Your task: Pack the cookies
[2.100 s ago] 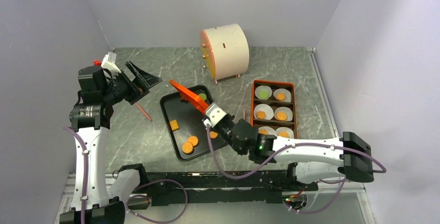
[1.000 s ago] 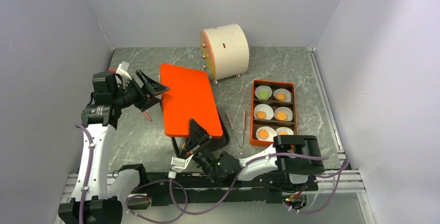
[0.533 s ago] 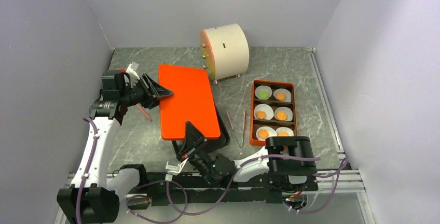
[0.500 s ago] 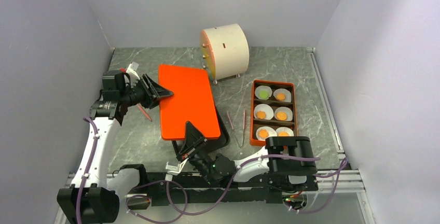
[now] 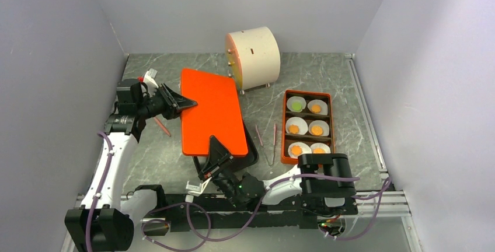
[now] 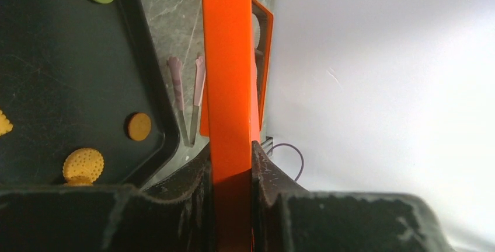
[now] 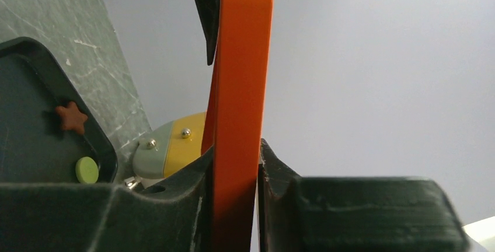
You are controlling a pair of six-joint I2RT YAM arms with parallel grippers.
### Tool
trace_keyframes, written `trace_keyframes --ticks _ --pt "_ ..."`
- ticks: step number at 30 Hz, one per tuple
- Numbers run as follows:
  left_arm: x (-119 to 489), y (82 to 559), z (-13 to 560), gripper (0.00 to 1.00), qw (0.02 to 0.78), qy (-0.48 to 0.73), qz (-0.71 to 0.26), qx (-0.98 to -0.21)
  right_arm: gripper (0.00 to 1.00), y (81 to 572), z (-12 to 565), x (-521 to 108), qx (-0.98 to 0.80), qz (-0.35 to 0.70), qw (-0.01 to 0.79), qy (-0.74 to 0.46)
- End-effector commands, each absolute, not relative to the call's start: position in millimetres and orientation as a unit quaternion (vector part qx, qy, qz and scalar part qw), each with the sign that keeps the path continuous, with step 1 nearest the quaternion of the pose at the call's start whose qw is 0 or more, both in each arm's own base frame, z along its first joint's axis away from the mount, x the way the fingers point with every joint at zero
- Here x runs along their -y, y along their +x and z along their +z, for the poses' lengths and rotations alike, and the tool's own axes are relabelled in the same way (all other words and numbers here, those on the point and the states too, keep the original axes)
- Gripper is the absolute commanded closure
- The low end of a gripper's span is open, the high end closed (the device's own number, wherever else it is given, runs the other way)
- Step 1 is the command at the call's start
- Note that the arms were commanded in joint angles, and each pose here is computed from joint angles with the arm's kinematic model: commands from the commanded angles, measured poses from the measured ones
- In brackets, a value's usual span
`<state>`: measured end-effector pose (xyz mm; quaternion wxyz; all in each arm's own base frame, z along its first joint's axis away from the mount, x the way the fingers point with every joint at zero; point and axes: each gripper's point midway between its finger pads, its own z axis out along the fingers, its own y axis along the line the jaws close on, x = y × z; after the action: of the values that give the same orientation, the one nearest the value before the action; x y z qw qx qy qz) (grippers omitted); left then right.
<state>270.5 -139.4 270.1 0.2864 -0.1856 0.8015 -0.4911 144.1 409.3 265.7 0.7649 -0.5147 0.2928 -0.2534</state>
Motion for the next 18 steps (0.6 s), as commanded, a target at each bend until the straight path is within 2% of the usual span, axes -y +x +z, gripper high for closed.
trace_keyframes --ticks 1,9,13,18 --pt "141 283 296 0.95 0.336 -0.171 -0.514 -0.77 0.69 146 313 -375 -0.351 -0.198 0.83 -0.385" --pt "141 296 305 0.95 0.341 -0.202 -0.545 -0.739 0.31 146 287 -379 -0.405 -0.15 0.793 -0.43" --pt "140 301 310 0.95 0.351 -0.208 -0.55 -0.729 0.17 142 271 -383 -0.438 -0.104 0.767 -0.458" --pt "140 306 309 0.95 0.356 -0.216 -0.565 -0.712 0.09 129 250 -389 -0.487 -0.02 0.705 -0.516"
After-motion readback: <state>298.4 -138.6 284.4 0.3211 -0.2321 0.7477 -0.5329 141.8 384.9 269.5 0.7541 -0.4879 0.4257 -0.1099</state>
